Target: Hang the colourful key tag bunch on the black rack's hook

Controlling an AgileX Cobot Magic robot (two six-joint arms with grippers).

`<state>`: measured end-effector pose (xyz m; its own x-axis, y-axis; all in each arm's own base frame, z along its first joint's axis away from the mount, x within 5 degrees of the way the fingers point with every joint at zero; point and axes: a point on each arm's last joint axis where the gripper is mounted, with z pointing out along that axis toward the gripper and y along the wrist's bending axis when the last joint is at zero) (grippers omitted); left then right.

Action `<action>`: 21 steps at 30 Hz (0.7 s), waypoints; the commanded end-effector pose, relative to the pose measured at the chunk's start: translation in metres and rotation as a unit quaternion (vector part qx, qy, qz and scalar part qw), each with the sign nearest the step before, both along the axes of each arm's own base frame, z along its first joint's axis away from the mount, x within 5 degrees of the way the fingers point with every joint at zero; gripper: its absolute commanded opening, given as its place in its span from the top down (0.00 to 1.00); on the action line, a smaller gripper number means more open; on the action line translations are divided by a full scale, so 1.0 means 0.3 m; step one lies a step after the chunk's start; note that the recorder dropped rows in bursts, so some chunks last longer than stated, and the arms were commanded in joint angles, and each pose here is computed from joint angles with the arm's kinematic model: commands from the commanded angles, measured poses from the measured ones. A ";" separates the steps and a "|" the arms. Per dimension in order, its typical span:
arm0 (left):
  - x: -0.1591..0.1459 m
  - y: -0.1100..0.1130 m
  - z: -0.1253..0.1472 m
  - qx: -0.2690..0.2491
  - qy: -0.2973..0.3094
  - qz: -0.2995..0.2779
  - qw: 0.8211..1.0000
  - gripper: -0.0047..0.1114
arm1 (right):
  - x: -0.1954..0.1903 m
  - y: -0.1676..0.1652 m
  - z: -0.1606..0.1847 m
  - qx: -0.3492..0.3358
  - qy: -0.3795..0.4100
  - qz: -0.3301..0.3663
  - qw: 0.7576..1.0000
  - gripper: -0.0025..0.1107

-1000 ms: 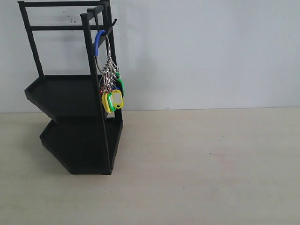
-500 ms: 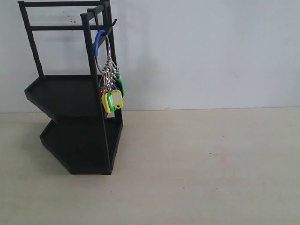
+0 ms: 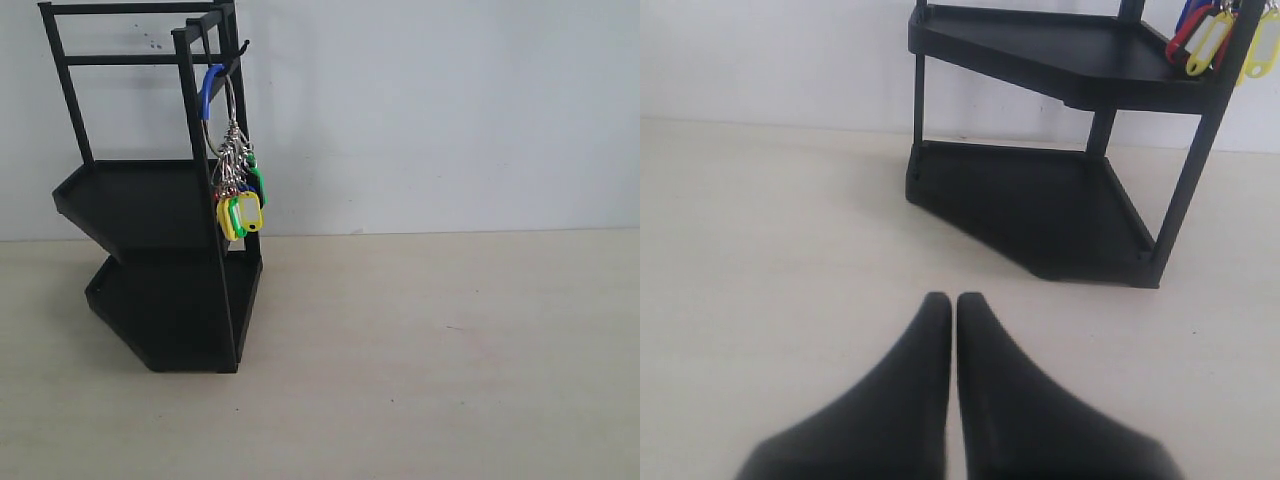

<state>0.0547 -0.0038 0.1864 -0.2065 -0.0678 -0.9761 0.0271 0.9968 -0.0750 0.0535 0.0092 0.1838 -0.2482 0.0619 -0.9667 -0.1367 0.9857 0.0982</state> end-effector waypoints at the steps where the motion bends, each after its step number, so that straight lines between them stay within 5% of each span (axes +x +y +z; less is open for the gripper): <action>1: 0.000 0.001 0.004 0.004 -0.006 0.000 1.000 0.92 | -0.003 0.001 -0.006 0.007 0.012 0.000 1.000 0.98; 21: 0.000 0.001 0.004 0.004 -0.006 0.000 1.000 0.92 | -0.003 0.000 -0.007 0.003 0.012 -0.001 1.000 0.98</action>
